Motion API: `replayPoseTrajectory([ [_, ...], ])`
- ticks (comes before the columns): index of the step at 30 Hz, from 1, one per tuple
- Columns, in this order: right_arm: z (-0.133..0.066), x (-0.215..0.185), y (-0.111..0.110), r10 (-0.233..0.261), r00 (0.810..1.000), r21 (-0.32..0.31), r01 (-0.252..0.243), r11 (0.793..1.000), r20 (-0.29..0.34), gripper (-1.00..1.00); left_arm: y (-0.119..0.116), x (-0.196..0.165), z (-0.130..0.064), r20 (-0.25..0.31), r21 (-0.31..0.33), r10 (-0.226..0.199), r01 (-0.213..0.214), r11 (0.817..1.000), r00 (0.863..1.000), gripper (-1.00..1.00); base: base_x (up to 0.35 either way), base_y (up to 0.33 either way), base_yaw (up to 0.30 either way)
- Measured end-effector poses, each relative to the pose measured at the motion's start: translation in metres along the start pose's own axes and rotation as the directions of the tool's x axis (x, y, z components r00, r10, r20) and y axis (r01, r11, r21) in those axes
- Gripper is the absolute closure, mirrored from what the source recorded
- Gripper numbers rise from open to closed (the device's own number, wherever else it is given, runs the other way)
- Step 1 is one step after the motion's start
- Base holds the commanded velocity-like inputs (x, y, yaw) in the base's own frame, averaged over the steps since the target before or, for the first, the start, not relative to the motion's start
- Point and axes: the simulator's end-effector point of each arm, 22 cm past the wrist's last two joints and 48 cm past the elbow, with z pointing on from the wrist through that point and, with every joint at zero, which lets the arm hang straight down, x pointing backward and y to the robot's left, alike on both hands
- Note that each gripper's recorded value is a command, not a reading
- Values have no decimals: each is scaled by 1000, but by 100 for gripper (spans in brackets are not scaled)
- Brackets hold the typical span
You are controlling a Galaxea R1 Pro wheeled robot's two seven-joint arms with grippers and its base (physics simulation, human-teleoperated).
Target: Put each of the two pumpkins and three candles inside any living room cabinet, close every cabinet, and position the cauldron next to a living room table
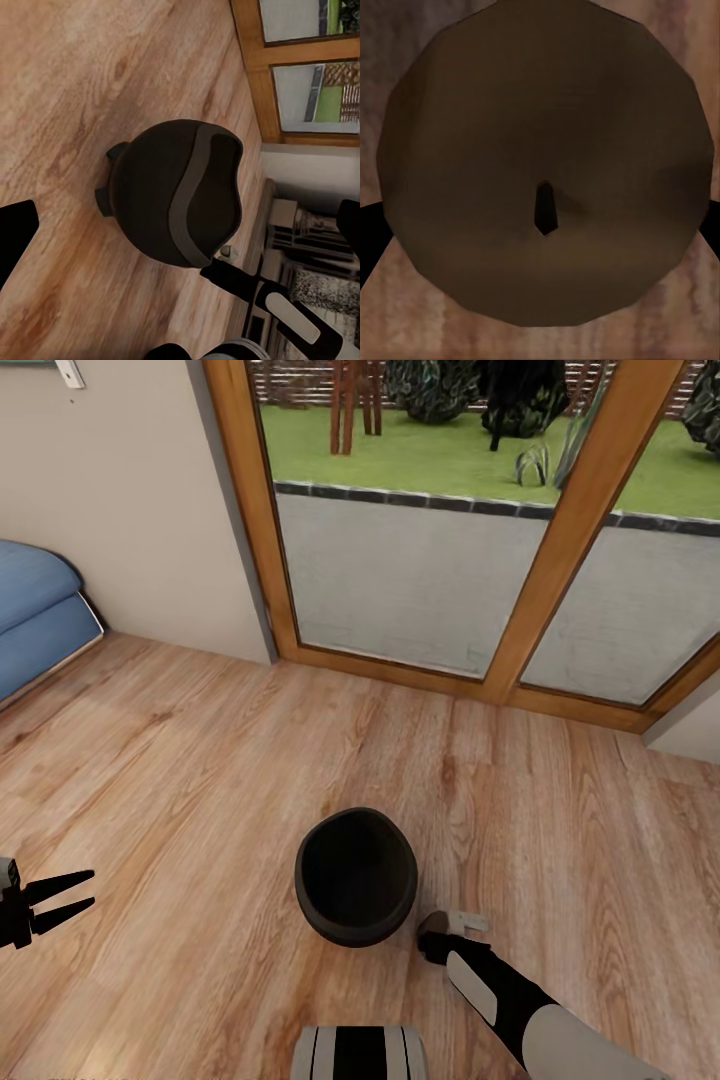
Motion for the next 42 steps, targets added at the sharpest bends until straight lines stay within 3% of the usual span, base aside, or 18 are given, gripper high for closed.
replayPoseTrajectory([
  [16,0,0,1,-1,1000,-1,1,1000,0,-100,0,0,0,0,1,0,0,1000,1000,-100,0,0,0],
  [17,0,0,1,-1,1000,-1,1,1000,0,100,0,0,0,0,1,0,0,1000,1000,-100,0,0,0],
  [42,0,0,0,-1,1000,0,1,1000,0,100,0,0,0,0,1,0,0,1000,1000,-100,0,0,0],
])
